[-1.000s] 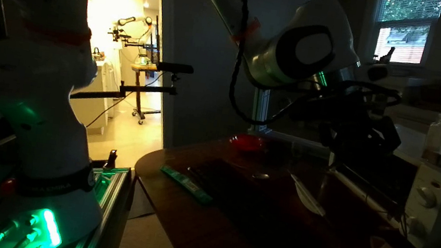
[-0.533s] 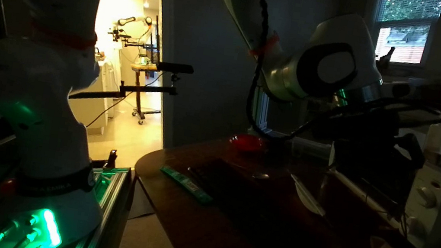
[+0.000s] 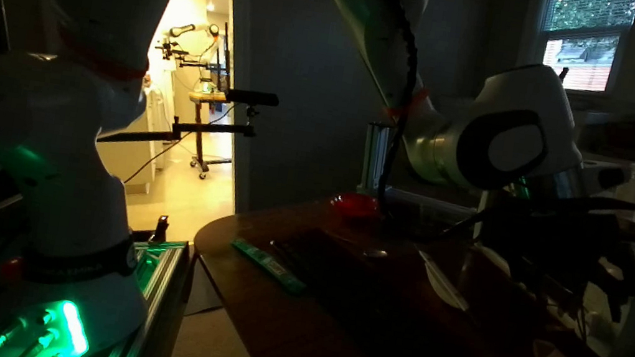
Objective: Move the mouse cable to the left and place the mouse on the right
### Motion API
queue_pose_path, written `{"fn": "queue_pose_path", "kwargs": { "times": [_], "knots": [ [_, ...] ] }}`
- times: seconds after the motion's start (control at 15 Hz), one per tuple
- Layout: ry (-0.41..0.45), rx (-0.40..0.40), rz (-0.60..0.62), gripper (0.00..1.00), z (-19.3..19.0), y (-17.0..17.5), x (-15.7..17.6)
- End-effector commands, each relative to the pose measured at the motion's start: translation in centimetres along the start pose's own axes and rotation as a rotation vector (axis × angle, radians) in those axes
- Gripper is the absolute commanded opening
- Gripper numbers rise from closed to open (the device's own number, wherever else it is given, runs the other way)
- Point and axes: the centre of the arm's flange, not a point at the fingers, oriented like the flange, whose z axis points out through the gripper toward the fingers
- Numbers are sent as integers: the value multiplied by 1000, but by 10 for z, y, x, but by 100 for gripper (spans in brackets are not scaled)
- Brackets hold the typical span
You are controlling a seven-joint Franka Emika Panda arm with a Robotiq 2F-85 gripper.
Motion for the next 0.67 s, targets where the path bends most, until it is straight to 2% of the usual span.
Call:
{"fn": "queue_pose_path", "kwargs": {
  "times": [0.0,0.07,0.2,0.27,0.33,0.47,0.6],
  "knots": [
    [29,7,-4,59,29,5,3],
    [36,5,-3,54,33,5,4],
    [51,7,-9,51,39,4,5],
    [63,8,-12,52,40,5,7],
    [73,6,-16,57,42,5,8],
    [86,13,-23,61,46,4,11],
    [95,22,-29,56,51,3,13]
  ]
}}
